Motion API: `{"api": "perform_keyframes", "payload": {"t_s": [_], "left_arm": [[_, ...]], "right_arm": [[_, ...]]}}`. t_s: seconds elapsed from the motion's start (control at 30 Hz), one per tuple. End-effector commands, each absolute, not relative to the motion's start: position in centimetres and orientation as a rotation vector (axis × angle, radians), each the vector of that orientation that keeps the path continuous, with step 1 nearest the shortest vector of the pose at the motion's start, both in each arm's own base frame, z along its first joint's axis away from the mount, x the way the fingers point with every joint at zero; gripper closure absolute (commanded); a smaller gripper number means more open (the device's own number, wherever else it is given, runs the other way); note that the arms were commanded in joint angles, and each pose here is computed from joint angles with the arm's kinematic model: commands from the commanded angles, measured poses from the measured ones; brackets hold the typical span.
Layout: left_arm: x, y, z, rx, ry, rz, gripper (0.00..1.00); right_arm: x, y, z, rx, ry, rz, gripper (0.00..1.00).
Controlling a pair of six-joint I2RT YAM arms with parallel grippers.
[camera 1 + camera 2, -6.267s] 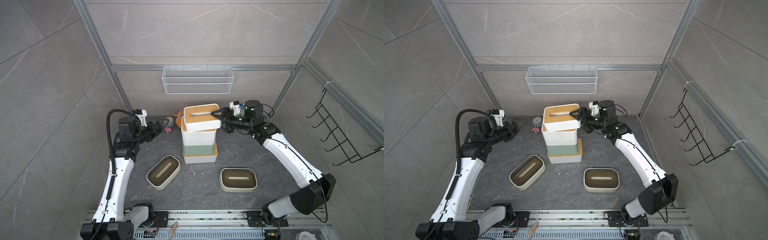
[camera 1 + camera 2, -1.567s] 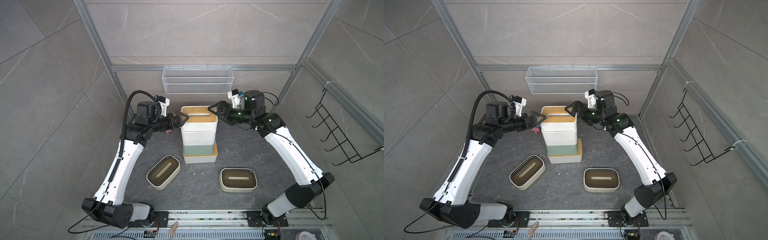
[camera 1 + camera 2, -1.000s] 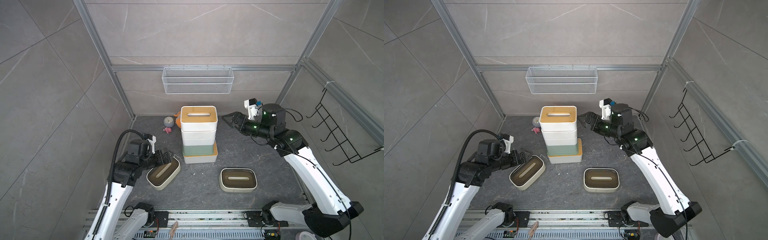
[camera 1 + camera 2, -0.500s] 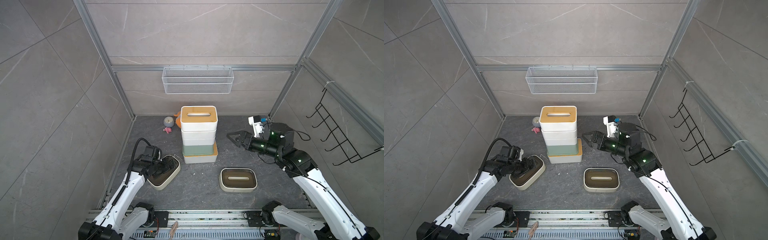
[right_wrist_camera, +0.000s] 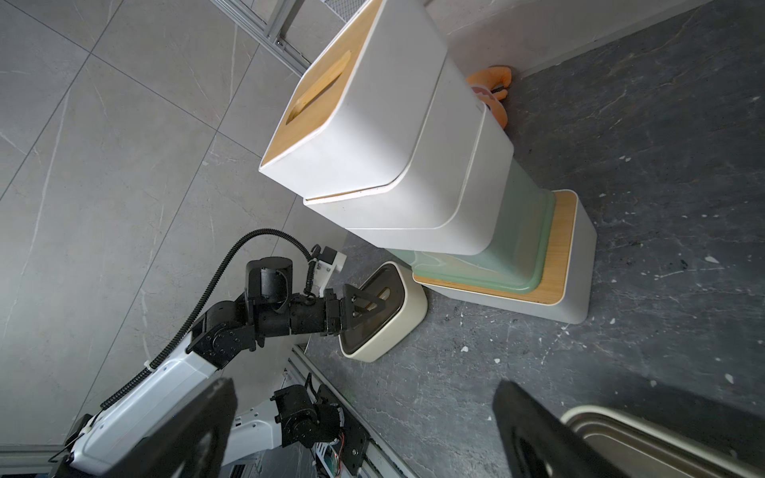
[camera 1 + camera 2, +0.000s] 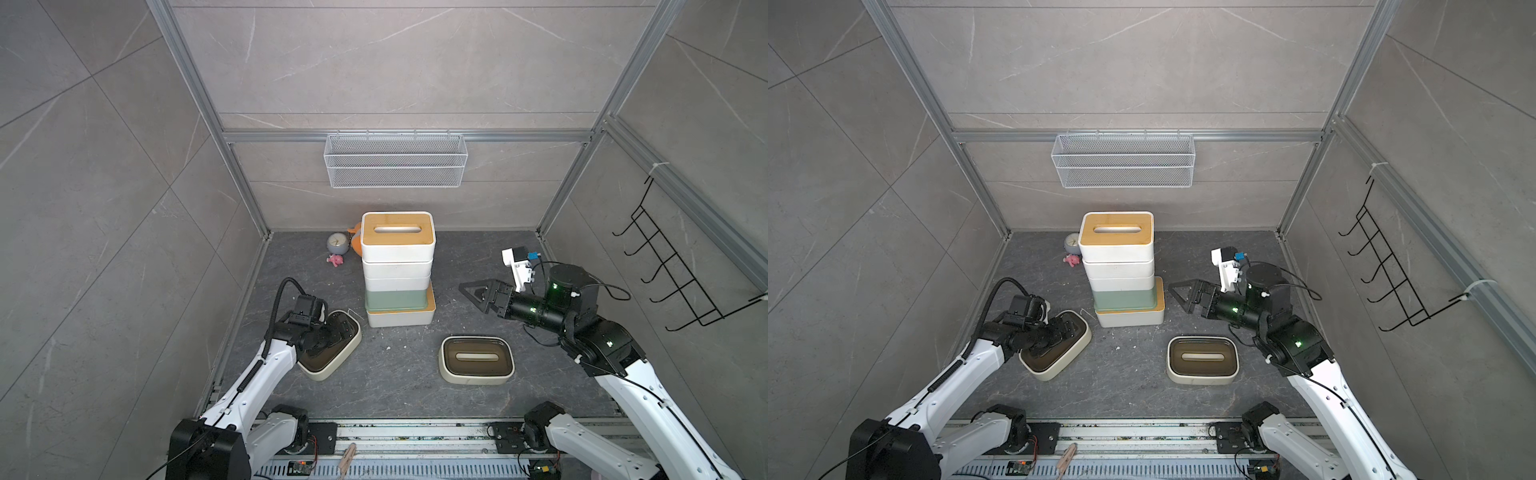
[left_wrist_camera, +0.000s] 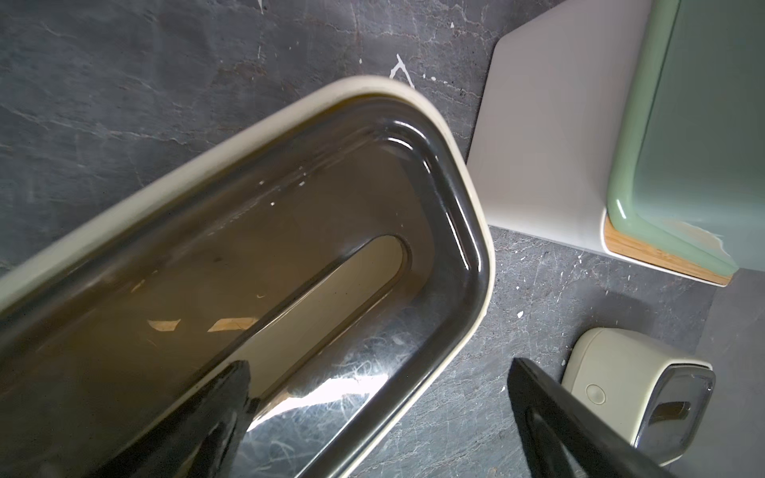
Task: Stack the tissue boxes
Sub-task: Pick up the tissue box from the center of the board.
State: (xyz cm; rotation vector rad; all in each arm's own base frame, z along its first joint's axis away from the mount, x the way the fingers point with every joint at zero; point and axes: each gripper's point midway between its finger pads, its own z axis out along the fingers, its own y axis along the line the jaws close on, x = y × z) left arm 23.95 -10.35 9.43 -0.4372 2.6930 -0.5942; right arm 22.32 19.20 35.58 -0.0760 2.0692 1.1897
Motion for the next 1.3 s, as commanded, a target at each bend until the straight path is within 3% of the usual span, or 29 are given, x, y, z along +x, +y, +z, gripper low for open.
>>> {"api": "perform_keyframes", "payload": {"t_s": [0.0,0.57,0.93,1.27], "left_arm": [[23.8,-10.9,9.7,-0.385,2.699,-0.622,0.01],[20.5,-15.5,10.2,-0.147,2.723,-0.664,0.03],[20.0,-13.3,9.0,-0.128,2.718,-0.231,0.08],[20.1,-15.1,8.2,-0.006,2.755,-0.114,0.19]], "right_arm": [[21.6,19.1,35.8,-0.091,2.037,1.222,0.00],[19.1,18.4,34.9,-0.083,2.026,1.270,0.00],[19.4,18.7,33.8,-0.078,2.045,1.285,0.00],[19.4,18.8,32.8,-0.066,2.064,1.292,0.00]]}}
